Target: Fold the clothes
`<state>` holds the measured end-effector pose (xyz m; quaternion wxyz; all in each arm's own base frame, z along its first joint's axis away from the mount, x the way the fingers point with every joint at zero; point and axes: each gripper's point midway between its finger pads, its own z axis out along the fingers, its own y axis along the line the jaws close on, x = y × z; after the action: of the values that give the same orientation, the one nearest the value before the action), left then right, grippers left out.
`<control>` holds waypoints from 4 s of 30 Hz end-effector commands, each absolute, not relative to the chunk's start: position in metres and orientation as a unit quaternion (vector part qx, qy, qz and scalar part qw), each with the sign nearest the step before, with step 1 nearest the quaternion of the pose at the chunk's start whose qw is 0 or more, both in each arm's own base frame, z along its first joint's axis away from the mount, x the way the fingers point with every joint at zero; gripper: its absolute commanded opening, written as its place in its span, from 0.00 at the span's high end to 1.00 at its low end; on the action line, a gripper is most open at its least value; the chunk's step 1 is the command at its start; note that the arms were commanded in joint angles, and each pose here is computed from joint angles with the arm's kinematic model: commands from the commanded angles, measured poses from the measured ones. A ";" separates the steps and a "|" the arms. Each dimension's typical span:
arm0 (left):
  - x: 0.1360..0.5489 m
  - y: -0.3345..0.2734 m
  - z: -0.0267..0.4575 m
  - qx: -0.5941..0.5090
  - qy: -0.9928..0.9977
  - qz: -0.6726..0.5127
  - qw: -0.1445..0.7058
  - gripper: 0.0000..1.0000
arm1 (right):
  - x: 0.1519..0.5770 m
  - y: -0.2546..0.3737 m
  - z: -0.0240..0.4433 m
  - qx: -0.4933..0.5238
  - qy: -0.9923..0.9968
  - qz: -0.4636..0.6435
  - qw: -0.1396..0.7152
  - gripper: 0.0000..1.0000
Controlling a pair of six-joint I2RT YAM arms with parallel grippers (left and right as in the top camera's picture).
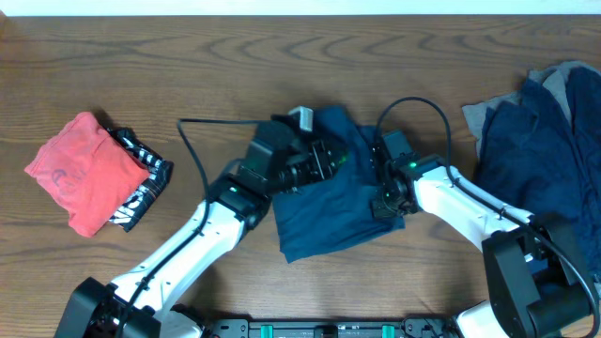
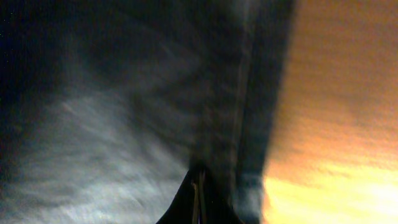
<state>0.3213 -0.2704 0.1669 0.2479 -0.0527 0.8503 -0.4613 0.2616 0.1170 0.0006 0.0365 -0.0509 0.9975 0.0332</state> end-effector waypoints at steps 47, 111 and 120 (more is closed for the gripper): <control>0.419 -0.181 0.076 -0.113 0.897 -0.280 0.322 0.51 | 0.269 0.144 0.033 0.021 0.990 0.114 0.081 0.99; 0.306 -0.176 -0.031 -0.004 0.985 -0.152 0.084 0.69 | 0.261 0.056 0.013 0.194 0.970 -0.014 0.143 0.86; 0.206 -0.155 -0.032 -0.047 0.983 -0.121 -0.133 0.69 | 0.337 0.079 0.050 0.064 0.951 0.029 0.301 0.79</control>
<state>0.2560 -0.1672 -0.0034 -0.0316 -0.0275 0.9889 -0.1425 0.3305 0.0886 0.0465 0.2876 0.1084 0.9499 0.0571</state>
